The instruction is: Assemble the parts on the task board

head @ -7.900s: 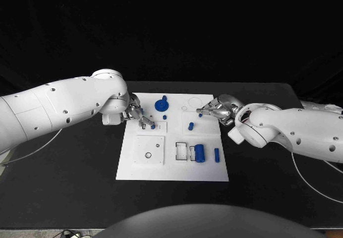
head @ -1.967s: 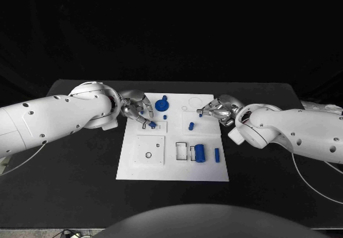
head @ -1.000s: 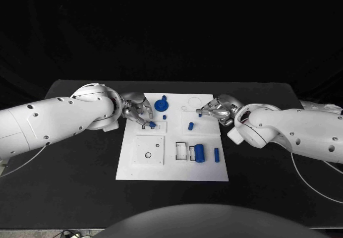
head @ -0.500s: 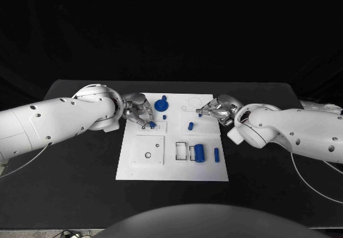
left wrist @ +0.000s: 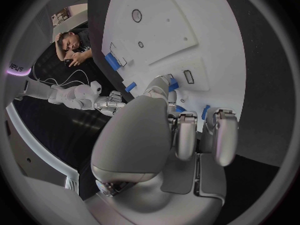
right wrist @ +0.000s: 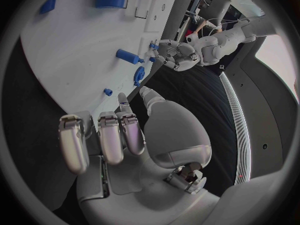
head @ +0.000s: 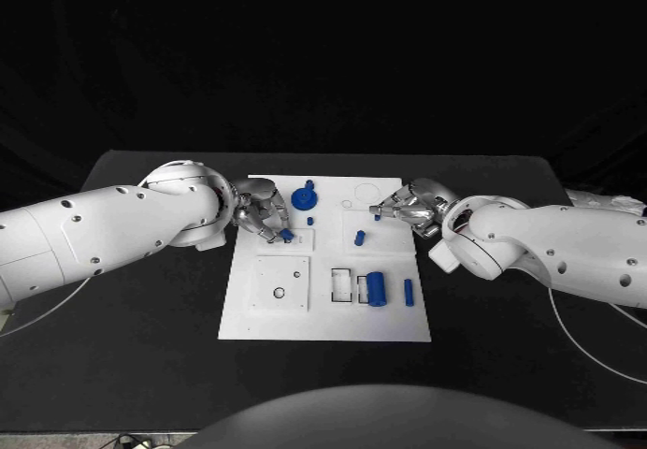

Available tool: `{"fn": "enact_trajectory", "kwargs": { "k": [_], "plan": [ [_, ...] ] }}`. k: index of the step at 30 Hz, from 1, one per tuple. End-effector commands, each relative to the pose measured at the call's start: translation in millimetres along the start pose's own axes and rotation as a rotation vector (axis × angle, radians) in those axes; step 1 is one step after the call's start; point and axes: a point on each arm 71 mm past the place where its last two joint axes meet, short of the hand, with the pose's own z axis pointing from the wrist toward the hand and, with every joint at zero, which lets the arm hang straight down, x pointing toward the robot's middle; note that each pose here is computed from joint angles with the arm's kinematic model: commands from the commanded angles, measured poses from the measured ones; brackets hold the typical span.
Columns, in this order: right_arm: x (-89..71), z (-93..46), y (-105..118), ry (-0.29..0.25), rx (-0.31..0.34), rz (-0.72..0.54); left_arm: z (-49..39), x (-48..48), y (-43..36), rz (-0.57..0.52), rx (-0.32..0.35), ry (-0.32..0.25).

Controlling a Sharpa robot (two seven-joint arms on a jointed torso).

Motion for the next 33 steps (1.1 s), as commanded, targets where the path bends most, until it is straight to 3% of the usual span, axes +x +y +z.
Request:
{"fn": "enact_trajectory", "kwargs": {
  "k": [1,33],
  "plan": [
    [0.9,-0.3,1.0,0.003,-0.013,-0.007,1.1,2.2,-1.5,0.008,0.0,0.022],
    [1.7,-0.2,1.7,0.005,-0.014,-0.007,4.4,4.0,-0.6,0.009,-0.004,0.035]
  ]
}}
